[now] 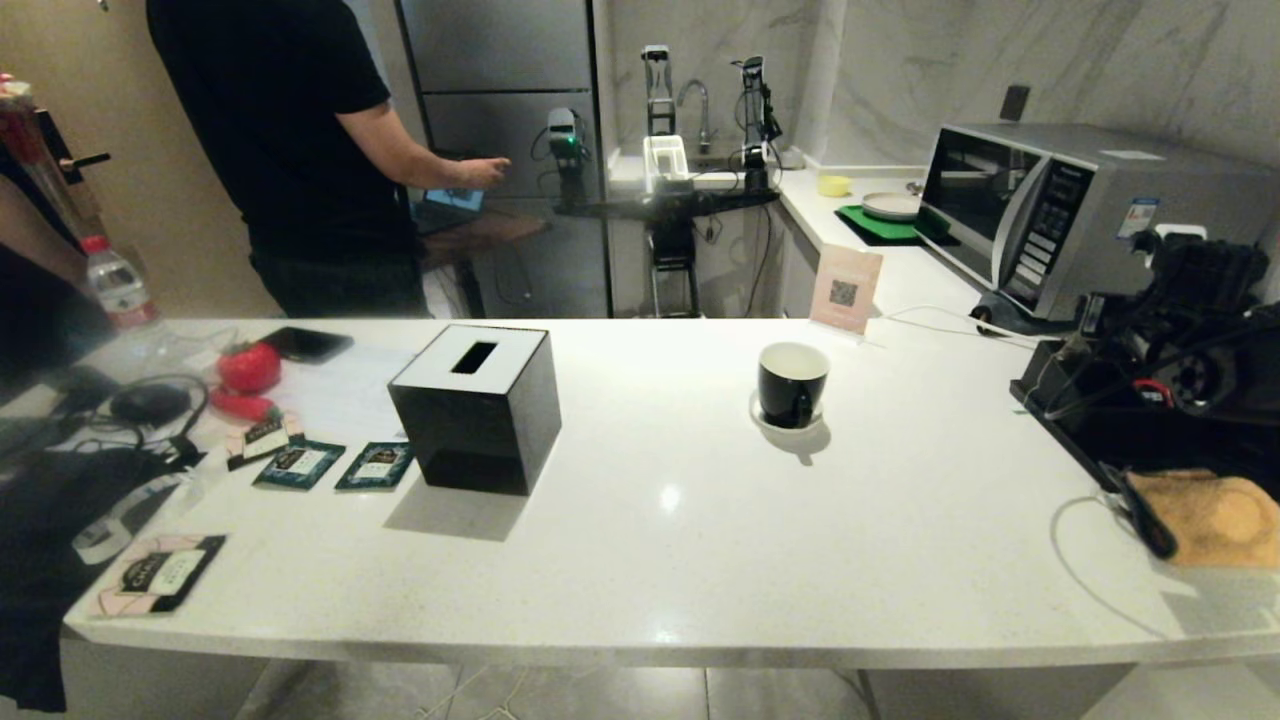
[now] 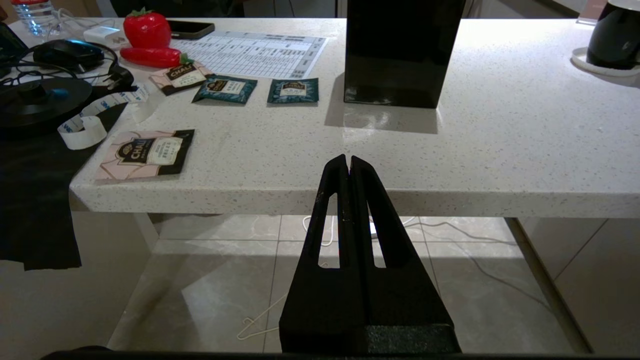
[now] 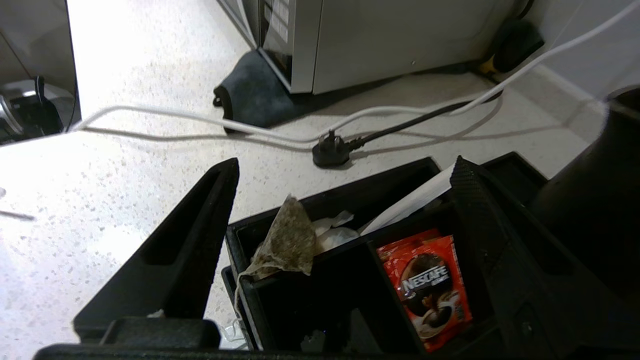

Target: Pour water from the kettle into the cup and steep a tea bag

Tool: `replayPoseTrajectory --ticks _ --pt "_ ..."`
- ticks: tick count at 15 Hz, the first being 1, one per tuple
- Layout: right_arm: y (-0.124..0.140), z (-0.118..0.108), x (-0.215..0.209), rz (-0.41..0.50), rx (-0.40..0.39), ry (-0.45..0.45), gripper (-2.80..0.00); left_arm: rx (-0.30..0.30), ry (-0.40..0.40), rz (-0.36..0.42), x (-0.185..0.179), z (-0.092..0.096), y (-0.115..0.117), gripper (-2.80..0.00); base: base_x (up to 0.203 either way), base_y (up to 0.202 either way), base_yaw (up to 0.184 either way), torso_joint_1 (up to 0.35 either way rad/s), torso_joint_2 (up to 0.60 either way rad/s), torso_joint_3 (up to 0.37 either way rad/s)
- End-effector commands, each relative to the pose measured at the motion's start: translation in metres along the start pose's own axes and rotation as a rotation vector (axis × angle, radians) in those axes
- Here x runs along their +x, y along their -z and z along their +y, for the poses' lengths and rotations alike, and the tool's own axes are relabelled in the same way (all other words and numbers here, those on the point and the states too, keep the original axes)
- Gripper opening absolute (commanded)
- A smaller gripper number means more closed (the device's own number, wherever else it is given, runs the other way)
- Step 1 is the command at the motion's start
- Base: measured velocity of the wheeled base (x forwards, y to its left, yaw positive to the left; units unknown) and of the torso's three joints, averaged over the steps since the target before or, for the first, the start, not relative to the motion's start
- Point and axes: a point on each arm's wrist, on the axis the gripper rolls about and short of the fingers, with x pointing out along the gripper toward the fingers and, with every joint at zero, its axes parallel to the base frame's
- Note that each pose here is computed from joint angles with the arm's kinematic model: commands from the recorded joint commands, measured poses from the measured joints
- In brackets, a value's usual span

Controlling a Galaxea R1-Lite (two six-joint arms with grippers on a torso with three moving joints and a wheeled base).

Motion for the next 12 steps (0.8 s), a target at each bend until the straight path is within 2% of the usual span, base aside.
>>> replayPoseTrajectory --ticks 1,12 --pt "0.013 0.003 0.007 0.019 -0.006 0.001 0.00 -0.001 0.000 -0.001 0.000 0.000 0.000 -2.80 0.000 0.000 0.000 0.000 0.00 0.000" --pt "0.030 0.002 0.020 0.042 -0.013 0.015 0.00 -0.001 0.000 -0.001 0.000 0.000 0.000 -2.80 0.000 0.000 0.000 0.000 0.00 0.000"
